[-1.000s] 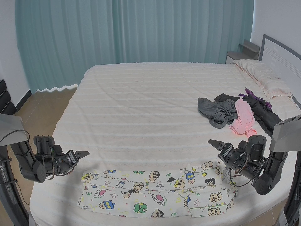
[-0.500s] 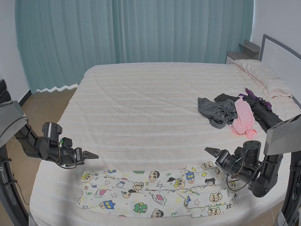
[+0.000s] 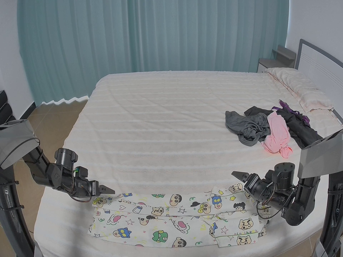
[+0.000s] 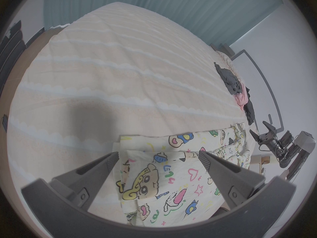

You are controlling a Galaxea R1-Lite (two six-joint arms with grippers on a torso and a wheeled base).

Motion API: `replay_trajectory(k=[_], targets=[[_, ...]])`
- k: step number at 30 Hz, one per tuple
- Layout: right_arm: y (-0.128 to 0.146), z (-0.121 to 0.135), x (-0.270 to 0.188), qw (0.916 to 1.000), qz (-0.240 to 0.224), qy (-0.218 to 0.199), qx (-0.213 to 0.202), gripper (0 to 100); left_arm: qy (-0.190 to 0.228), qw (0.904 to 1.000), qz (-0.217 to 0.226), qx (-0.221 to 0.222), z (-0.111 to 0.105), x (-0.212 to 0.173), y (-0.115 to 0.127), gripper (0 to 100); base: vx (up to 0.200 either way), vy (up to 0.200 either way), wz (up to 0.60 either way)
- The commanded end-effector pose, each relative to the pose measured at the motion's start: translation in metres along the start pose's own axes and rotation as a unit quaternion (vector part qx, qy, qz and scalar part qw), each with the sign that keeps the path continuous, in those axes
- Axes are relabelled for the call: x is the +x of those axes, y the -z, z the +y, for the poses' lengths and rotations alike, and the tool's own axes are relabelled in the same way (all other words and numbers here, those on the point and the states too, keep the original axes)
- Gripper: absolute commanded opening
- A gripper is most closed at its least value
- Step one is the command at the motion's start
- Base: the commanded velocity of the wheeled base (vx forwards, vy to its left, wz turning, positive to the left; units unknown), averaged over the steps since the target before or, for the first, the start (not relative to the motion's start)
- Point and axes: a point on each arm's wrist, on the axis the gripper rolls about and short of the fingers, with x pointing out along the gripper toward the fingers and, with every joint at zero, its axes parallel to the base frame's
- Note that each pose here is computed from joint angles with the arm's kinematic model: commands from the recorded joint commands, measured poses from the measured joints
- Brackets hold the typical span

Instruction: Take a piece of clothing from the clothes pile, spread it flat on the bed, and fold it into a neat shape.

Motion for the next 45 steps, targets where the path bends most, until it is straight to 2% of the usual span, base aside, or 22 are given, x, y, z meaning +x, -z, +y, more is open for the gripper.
replay_trajectory(k=[1, 4, 5, 12, 15, 23, 24, 25, 26, 28, 35, 45], targets=[[0.000, 0.000, 0.000, 1.0000, -0.001, -0.003, 0.000, 100, 0.000, 1.0000, 0.004, -0.001, 0.000, 0.002, 0.001, 100, 0.000, 0.000, 0.00], [0.000, 0.000, 0.001, 1.0000, -0.001, -0.002, 0.000, 100, -0.002, 1.0000, 0.004, -0.002, 0.000, 0.003, 0.001, 100, 0.000, 0.000, 0.00], [0.000, 0.000, 0.001, 1.0000, -0.001, -0.002, 0.000, 100, -0.003, 1.0000, 0.004, -0.002, 0.000, 0.003, 0.001, 0, 0.000, 0.000, 0.00], [0.001, -0.001, 0.001, 1.0000, 0.000, 0.001, -0.001, 100, -0.045, 0.9990, 0.007, -0.005, 0.002, 0.003, 0.005, 0, 0.000, 0.000, 0.00], [0.001, -0.001, 0.001, 1.0000, 0.000, 0.001, -0.001, 100, -0.048, 0.9988, 0.010, -0.005, 0.001, 0.001, 0.008, 0, 0.000, 0.000, 0.00], [0.001, -0.001, 0.001, 1.0000, 0.000, 0.001, -0.001, 100, -0.024, 0.9997, -0.005, -0.005, -0.003, -0.010, 0.007, 0, 0.000, 0.000, 0.00], [0.001, -0.001, 0.001, 1.0000, 0.000, 0.001, -0.001, 100, 0.003, 0.9999, -0.009, -0.005, -0.005, -0.017, 0.009, 0, 0.000, 0.000, 0.00], [0.001, -0.001, 0.001, 1.0000, 0.000, 0.001, -0.001, 100, 0.007, 0.9999, -0.009, -0.005, -0.005, -0.018, 0.010, 0, 0.000, 0.000, 0.00], [0.001, -0.002, 0.001, 1.0000, 0.000, 0.001, -0.001, 100, 0.037, 0.9992, -0.012, -0.003, -0.008, -0.026, 0.015, 0, 0.000, 0.000, 0.00], [0.001, -0.001, 0.001, 1.0000, 0.001, 0.000, -0.001, 100, 0.053, 0.9985, -0.016, 0.000, -0.008, -0.032, 0.020, 0, 0.000, 0.000, 0.00], [0.001, -0.002, 0.001, 1.0000, 0.001, 0.001, 0.000, 100, 0.053, 0.9982, -0.030, -0.004, -0.002, -0.040, 0.035, 0, 0.000, 0.000, 0.00], [0.002, -0.001, 0.001, 1.0000, 0.003, 0.001, -0.001, 100, 0.041, 0.9986, 0.006, 0.031, 0.008, -0.036, 0.072, 0, 0.000, 0.000, 0.00]])
